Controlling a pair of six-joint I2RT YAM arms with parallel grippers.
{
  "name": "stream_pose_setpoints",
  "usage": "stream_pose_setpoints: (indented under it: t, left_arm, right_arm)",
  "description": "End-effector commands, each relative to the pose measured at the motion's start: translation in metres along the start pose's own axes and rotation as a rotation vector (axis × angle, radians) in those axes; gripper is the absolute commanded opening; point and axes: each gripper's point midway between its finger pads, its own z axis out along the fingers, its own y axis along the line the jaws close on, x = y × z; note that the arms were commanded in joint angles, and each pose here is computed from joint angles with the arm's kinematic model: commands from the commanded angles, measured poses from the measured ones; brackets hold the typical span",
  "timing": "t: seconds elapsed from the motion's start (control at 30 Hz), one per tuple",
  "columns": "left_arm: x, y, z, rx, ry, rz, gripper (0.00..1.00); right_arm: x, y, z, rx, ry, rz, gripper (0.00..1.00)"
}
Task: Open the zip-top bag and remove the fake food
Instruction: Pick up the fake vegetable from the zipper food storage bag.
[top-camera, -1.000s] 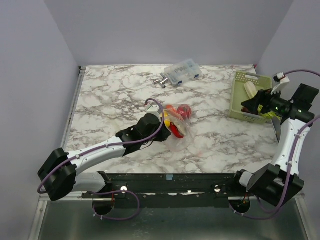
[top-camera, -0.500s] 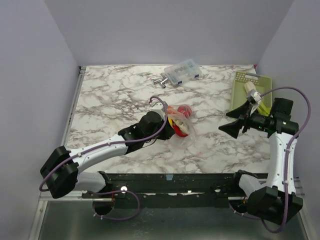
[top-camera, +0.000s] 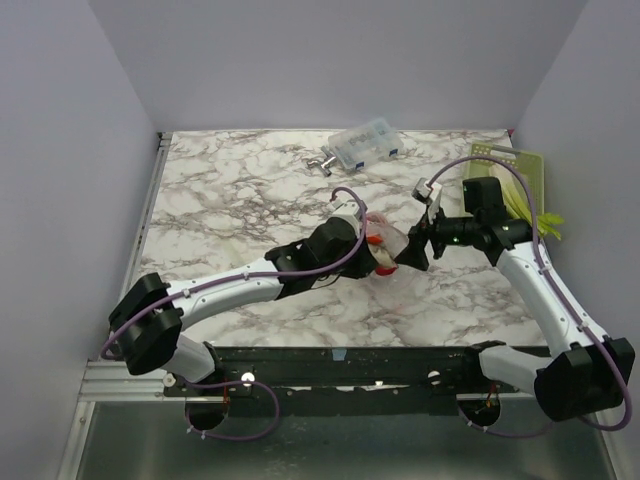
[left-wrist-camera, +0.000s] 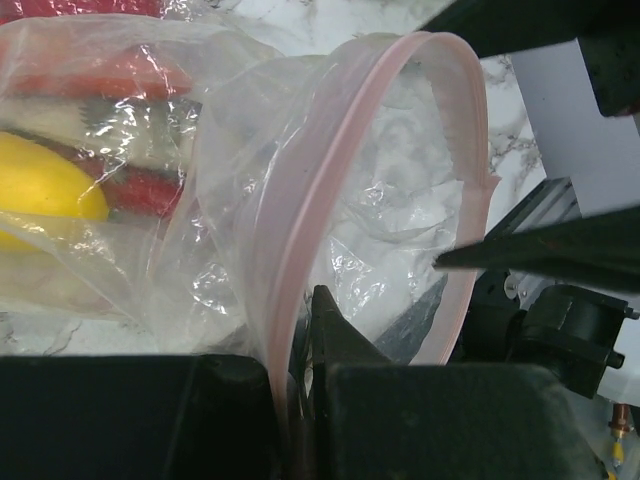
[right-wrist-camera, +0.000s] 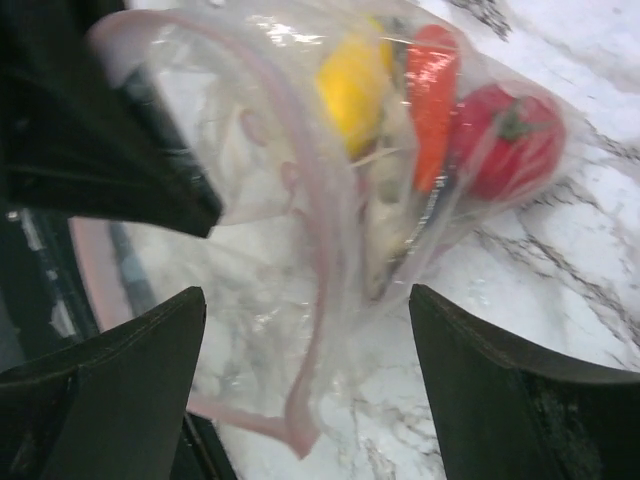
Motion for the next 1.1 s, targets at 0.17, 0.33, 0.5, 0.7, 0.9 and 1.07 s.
stream_pose_setpoints:
  t: [0.17, 0.33, 0.5, 0.7, 0.9, 1.07]
  left_arm:
    - [-0.004, -0.016, 0.005, 0.016, 0.003, -0.010, 0.00]
    - [-0.003, -0.024, 0.004, 0.055, 0.009, 0.005, 0.00]
    - [-0.005, -0.025, -0.003, 0.075, -0.007, 0.013, 0.35]
    - [0.000, -0.038, -0.030, 0.211, 0.004, 0.104, 0.79]
    - [-0.009, -0.024, -0.066, 0.227, -0.018, 0.187, 0.96]
    - [-0.030, -0.015, -0.084, 0.178, -0.002, 0.282, 0.98]
  right_arm:
    - [-0.007, -0.051, 0.002, 0.246, 0.028, 0.023, 0.55]
    - [-0.013, -0.053, 0.000, 0.261, 0.009, 0.018, 0.13]
    - [-0.019, -0.063, -0.005, 0.323, -0.003, 0.018, 0.03]
    - [-0.022, -0.067, -0.005, 0.333, -0.002, -0.009, 0.02]
    - [-0.022, -0.056, 0.002, 0.257, -0.018, -0.022, 0.02]
    - [-0.023, -0.049, 0.005, 0.211, -0.037, -0.040, 0.02]
